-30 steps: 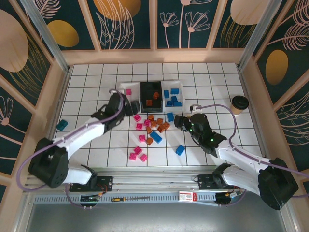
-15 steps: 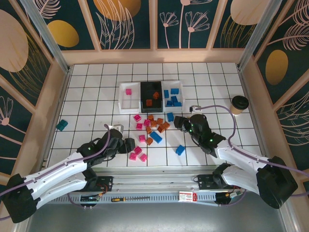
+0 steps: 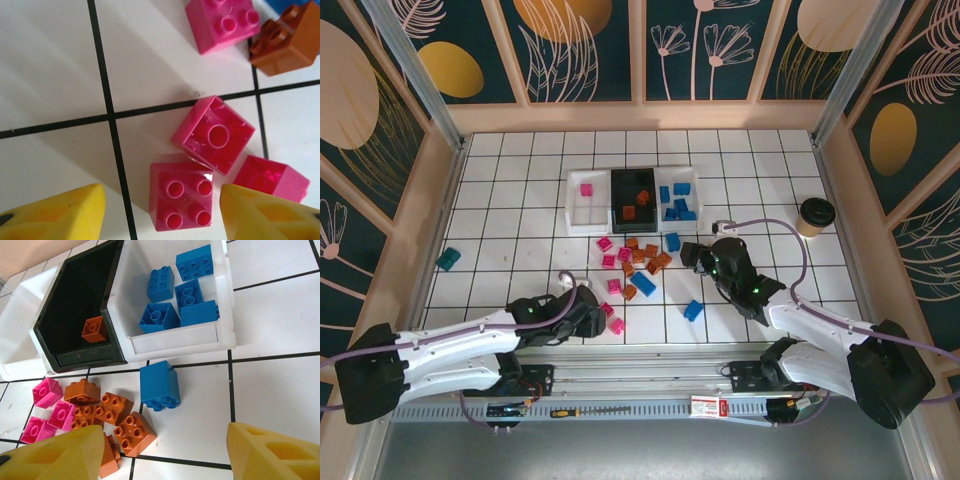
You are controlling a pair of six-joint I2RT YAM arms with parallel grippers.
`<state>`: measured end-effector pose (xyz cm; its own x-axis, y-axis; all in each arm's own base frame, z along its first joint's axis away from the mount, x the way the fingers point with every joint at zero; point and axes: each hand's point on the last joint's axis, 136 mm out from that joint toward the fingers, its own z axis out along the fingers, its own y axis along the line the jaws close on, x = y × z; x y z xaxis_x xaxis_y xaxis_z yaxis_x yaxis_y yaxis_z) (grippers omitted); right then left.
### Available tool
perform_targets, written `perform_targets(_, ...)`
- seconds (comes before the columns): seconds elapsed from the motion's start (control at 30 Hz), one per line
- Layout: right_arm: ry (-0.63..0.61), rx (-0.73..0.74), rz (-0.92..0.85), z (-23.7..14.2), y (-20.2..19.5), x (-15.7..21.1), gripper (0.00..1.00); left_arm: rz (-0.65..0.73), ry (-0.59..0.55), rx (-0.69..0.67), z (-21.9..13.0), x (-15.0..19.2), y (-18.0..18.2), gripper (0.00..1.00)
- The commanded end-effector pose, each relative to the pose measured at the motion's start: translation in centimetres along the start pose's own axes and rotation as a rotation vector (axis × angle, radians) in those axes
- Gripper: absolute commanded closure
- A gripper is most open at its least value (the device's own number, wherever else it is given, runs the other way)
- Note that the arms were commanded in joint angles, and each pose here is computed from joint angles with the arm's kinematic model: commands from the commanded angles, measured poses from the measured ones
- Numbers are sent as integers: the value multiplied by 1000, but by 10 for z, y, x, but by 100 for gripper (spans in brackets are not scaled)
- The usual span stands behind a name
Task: Sort the legos into containers by color
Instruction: Pick up the lego from the middle-left of the table.
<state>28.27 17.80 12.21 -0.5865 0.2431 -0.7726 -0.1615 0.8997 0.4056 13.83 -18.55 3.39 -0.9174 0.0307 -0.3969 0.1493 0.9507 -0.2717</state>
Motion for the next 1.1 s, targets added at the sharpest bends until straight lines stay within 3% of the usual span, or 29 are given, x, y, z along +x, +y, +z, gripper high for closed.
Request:
perform_targets(0.0,-45,14,18,-1,-4,-10,34,2,-19,10,1,-6,-13,39)
perform_targets(0.17,-42,24,19,0,-9,-9,34,45,5,-1,11,-1,-21,39)
perform_targets(0.47,-27,35,26,4,-15,-3,34,55,16,-14,20,2,-21,58)
perform_targets(0.67,-38,28,34,4,-14,-6,34,32,-63,-8,4,-18,-25,65)
perform_targets(0.83,-38,19,36,5,-12,-7,34,25,-190,-67,-20,-68,-20,69)
perform_targets(1.07,-33,21,43,7,-13,-5,34,-57,-450,-75,-49,-201,-9,71)
